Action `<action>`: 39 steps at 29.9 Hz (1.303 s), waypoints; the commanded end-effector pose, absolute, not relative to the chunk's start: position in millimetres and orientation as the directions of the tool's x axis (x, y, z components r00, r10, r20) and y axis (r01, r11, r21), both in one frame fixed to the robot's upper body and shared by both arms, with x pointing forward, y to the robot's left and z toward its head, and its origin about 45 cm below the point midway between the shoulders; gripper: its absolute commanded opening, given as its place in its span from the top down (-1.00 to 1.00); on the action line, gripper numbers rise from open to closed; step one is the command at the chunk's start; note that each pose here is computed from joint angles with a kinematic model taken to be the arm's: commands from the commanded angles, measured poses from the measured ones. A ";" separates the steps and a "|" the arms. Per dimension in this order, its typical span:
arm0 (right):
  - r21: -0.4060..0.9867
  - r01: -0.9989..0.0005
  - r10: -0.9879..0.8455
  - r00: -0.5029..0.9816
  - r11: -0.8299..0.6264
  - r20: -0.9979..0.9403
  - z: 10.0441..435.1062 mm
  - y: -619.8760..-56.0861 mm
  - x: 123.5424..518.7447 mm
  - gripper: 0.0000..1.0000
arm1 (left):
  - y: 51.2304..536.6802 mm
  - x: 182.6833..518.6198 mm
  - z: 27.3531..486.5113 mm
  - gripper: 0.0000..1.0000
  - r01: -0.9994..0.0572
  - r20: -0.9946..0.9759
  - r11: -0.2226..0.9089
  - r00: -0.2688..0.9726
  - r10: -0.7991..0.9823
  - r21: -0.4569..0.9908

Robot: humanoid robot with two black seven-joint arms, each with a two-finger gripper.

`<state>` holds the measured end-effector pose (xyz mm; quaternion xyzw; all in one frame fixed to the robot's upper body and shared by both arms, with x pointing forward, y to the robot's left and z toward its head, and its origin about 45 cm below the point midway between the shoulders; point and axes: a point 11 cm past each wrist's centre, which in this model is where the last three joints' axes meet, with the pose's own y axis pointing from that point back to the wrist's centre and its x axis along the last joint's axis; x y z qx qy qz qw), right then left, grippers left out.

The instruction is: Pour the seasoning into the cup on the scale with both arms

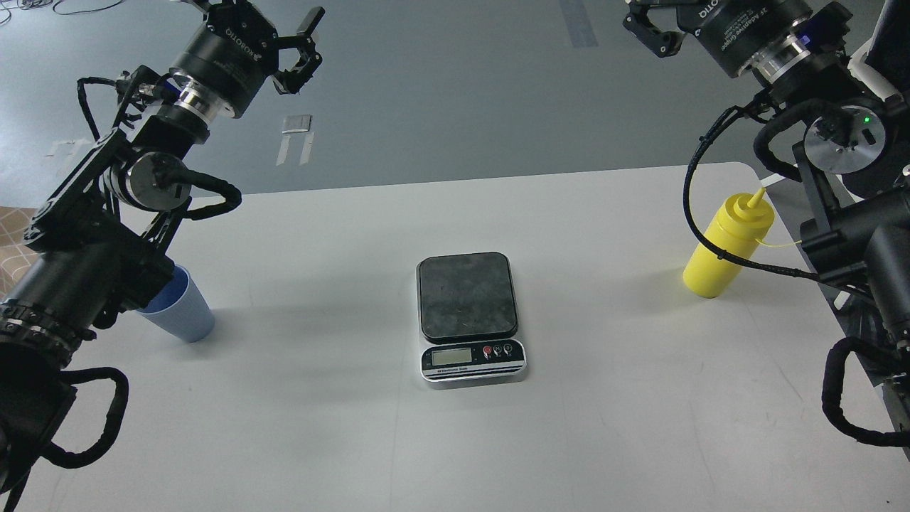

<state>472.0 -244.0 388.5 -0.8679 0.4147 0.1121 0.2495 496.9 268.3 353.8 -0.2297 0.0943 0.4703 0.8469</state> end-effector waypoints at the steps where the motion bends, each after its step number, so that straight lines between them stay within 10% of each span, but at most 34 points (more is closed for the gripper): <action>1: -0.342 -0.775 -0.664 0.632 -0.532 -0.399 389.6 -244.2 471.9 -0.99 | 271.7 497.1 356.6 -0.96 -0.841 -0.373 0.446 0.537 0.757 -0.305; 39: -0.349 -0.769 -0.660 0.639 -0.535 -0.395 393.1 -241.7 471.9 -0.99 | 277.5 496.6 362.1 -0.96 -0.841 -0.364 0.441 0.535 0.762 -0.314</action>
